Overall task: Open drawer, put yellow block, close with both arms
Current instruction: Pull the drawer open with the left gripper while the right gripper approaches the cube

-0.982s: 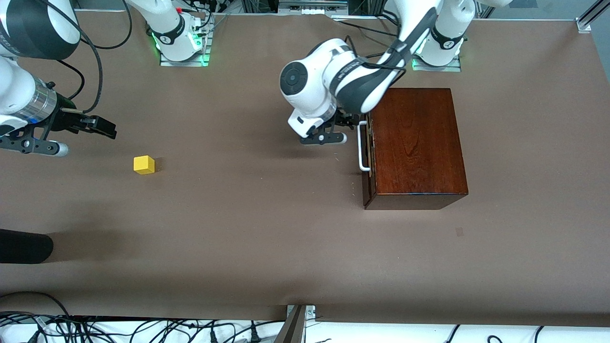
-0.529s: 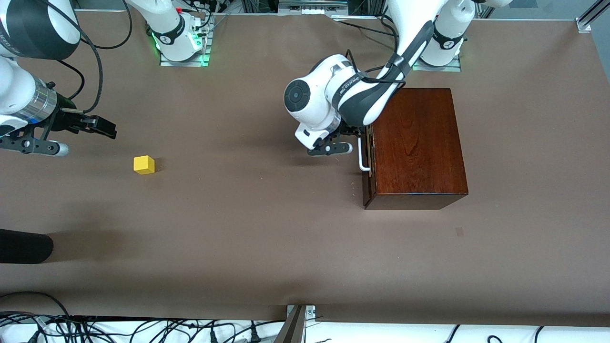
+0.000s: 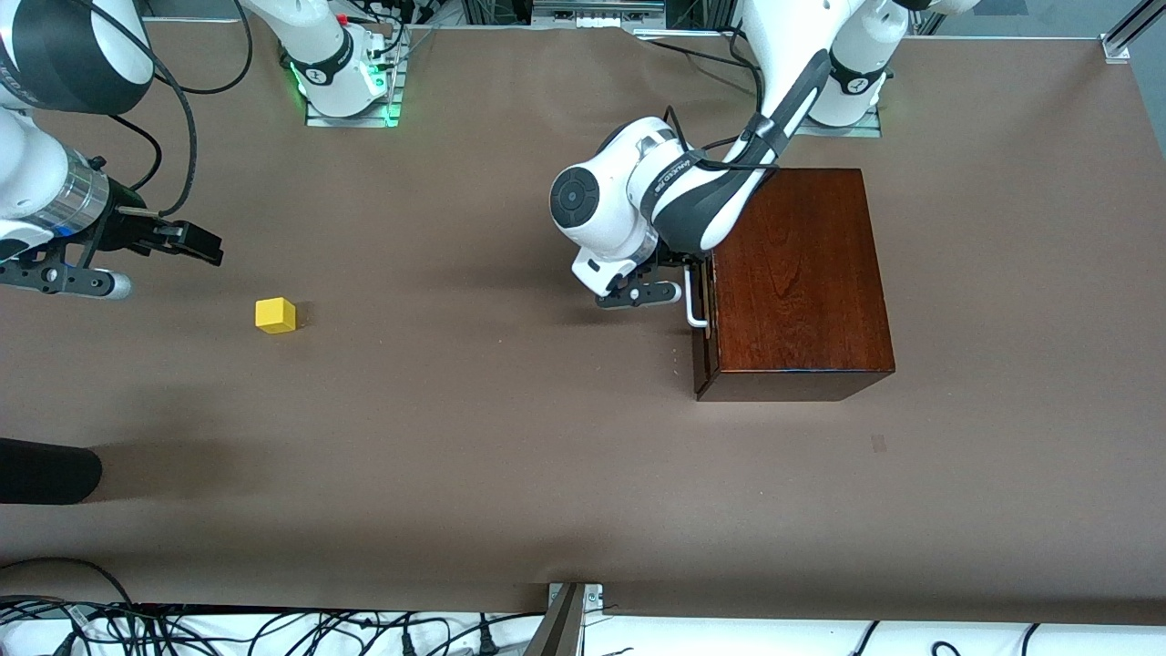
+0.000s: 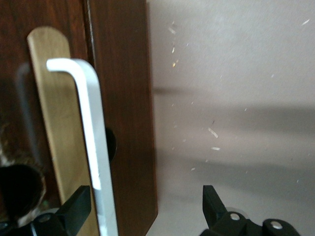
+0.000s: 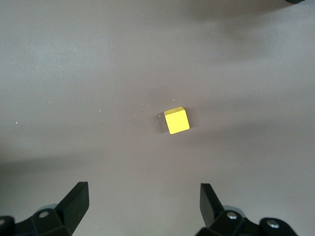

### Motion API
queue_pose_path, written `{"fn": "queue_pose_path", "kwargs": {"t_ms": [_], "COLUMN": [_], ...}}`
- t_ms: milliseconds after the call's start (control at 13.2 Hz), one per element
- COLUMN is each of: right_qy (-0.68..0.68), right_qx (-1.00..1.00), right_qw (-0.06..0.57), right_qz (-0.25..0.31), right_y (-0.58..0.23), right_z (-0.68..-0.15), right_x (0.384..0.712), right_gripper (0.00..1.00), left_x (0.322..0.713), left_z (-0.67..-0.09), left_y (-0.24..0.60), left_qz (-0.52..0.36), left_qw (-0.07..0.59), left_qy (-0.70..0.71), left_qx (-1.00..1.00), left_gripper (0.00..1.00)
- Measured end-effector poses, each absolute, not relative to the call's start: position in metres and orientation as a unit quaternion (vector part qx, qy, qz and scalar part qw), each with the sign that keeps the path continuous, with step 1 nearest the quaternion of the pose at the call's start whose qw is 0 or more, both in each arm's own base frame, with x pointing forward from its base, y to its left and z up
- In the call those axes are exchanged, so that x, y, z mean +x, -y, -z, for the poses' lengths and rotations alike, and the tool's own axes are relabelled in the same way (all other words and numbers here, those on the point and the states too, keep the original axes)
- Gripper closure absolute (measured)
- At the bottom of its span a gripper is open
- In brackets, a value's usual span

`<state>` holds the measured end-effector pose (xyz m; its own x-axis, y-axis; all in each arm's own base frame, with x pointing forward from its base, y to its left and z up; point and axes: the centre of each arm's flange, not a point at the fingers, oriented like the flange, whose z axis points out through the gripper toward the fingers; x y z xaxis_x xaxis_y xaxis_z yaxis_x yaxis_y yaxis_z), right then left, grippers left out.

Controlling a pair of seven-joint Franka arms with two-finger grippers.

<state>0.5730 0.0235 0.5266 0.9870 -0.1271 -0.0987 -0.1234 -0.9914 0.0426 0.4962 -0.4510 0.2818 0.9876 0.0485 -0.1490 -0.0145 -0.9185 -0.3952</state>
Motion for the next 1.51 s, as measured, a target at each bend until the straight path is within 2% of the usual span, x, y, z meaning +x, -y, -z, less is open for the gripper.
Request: {"fn": "queue_pose_path", "kwargs": {"t_ms": [680,1510], "right_qy": [0.063,0.052], "right_qx": [0.997,0.998], "right_qw": [0.018,0.017], "right_qz": [0.051,0.040], "right_y": [-0.024,-0.021], "right_z": [-0.527,-0.519], "right_x": [0.573,0.575], "right_gripper": [0.00,0.00], "left_x": [0.504,0.490], "left_z": [-0.271,-0.274], "left_y": [0.453,0.507], "left_qz": [-0.057,-0.017], "left_qw": [0.192,0.159], "left_qy": [0.031,0.039], "left_qx": [-0.979,-0.986], "left_gripper": [0.00,0.00]}}
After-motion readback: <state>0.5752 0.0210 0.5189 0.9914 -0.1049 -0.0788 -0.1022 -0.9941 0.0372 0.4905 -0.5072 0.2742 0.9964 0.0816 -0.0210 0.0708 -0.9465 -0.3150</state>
